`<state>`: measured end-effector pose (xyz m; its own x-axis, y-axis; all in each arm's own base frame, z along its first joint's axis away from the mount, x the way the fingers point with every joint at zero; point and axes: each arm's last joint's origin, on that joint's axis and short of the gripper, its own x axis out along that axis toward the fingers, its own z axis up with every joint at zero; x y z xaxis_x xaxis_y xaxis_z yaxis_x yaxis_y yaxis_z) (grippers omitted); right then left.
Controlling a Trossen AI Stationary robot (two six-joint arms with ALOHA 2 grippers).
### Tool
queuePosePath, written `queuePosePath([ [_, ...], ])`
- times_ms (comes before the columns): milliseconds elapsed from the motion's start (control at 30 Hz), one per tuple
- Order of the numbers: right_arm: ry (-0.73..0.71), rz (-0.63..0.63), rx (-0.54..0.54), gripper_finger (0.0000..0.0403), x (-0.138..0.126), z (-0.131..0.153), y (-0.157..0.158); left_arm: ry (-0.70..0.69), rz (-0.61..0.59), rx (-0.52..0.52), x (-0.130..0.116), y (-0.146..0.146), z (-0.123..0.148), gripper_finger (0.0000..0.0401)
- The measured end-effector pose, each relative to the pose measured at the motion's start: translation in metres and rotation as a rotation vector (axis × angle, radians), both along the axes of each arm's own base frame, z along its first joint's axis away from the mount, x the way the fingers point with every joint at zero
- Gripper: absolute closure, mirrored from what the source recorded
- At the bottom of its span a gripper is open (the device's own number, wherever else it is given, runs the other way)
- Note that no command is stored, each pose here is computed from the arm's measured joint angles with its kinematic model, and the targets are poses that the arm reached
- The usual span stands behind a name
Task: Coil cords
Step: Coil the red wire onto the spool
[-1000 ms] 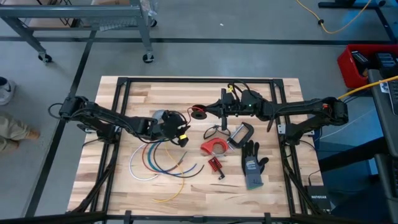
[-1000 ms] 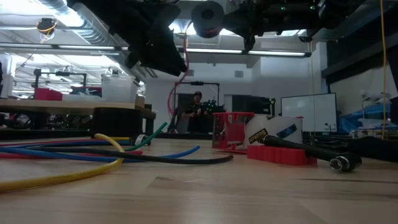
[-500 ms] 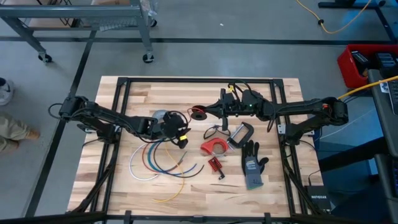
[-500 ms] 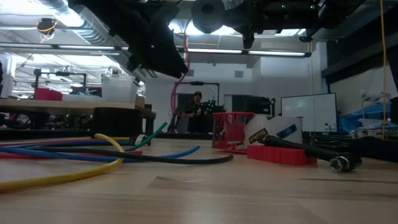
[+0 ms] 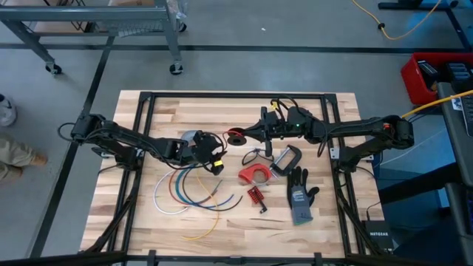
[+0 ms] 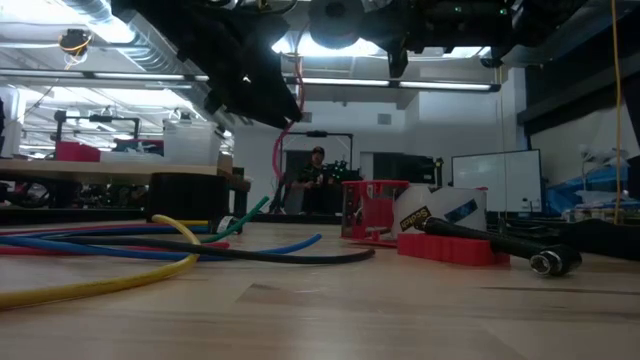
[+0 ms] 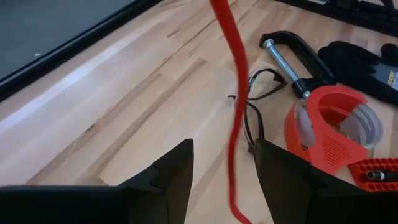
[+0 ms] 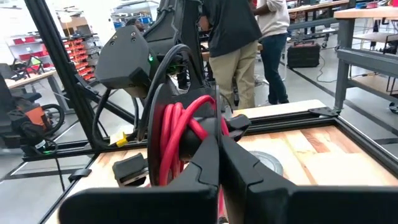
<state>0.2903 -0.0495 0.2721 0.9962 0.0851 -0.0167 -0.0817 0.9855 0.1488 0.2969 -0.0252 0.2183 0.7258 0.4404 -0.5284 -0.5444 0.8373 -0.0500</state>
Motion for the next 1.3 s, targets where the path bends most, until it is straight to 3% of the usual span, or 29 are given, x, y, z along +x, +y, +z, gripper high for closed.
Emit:
queuePosePath([
  [700, -0.089, 0.002, 0.015, 0.0398, -0.0003, 0.009, 0.0001, -0.013, 0.011, -0.001, 0.0005, 0.0002, 0.0008, 0.0249],
  [1300, -0.076, 0.0, 0.017, 0.0398, -0.0002, 0.0077, -0.0001, -0.013, 0.022, -0.015, -0.0001, 0.0002, 0.0, 0.0379],
])
